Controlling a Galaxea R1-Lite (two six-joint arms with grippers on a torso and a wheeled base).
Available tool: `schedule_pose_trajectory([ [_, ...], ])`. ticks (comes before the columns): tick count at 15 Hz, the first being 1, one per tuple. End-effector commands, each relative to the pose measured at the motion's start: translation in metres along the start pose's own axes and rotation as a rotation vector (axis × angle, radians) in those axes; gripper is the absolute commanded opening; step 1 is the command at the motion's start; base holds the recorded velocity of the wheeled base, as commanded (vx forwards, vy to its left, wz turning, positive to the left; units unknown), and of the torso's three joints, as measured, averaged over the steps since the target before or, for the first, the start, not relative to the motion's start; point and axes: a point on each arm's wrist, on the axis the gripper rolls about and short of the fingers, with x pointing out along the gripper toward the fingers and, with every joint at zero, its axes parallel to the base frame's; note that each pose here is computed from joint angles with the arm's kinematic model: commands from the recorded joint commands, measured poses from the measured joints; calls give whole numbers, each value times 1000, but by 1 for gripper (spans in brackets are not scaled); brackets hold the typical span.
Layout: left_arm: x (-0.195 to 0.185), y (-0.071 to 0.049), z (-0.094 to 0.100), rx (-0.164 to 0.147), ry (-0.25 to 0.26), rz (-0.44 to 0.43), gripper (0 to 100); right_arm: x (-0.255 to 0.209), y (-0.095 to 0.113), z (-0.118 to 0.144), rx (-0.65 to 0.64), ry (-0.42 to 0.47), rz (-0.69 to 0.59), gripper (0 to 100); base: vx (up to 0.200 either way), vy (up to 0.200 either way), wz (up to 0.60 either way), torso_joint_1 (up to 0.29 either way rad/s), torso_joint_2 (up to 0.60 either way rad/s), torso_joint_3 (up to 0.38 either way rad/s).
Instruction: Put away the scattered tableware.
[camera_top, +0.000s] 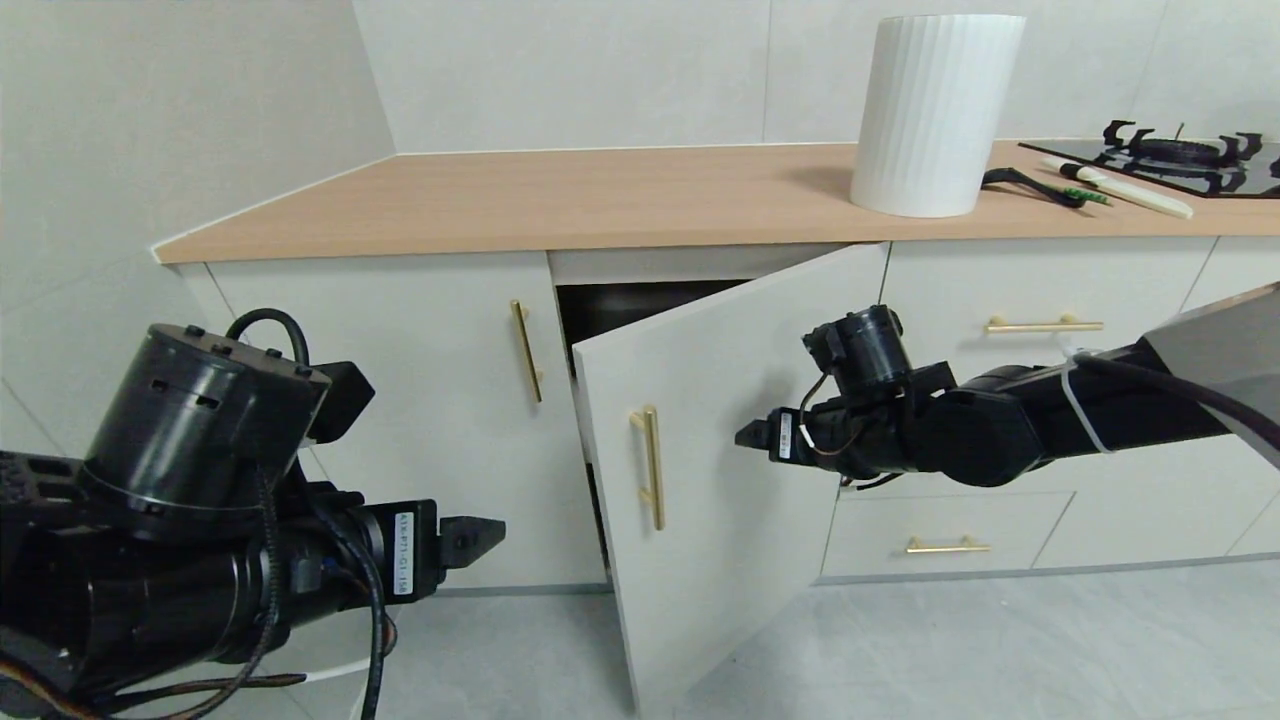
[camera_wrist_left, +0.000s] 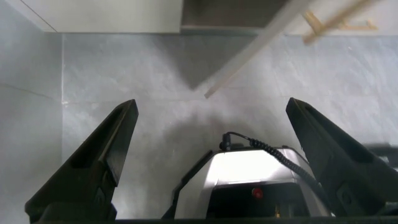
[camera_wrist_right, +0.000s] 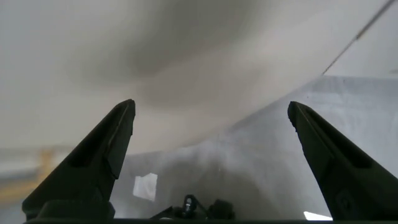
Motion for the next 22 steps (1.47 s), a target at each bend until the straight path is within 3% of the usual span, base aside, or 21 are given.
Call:
schedule_pose_trajectory([
  [1, 1, -1, 0, -1, 3, 2, 100, 1, 1, 0, 6, -1, 3, 100, 200, 0, 0, 12, 2, -7],
  [14, 1, -1, 1, -6, -7, -2, 100, 19, 25, 24, 331, -85, 82, 100, 0, 0, 0, 0, 0, 0],
  [22, 0, -1, 4, -24, -41, -3, 100, 43, 20, 34, 411, -188, -4, 100, 0, 0, 0, 0, 0, 0],
])
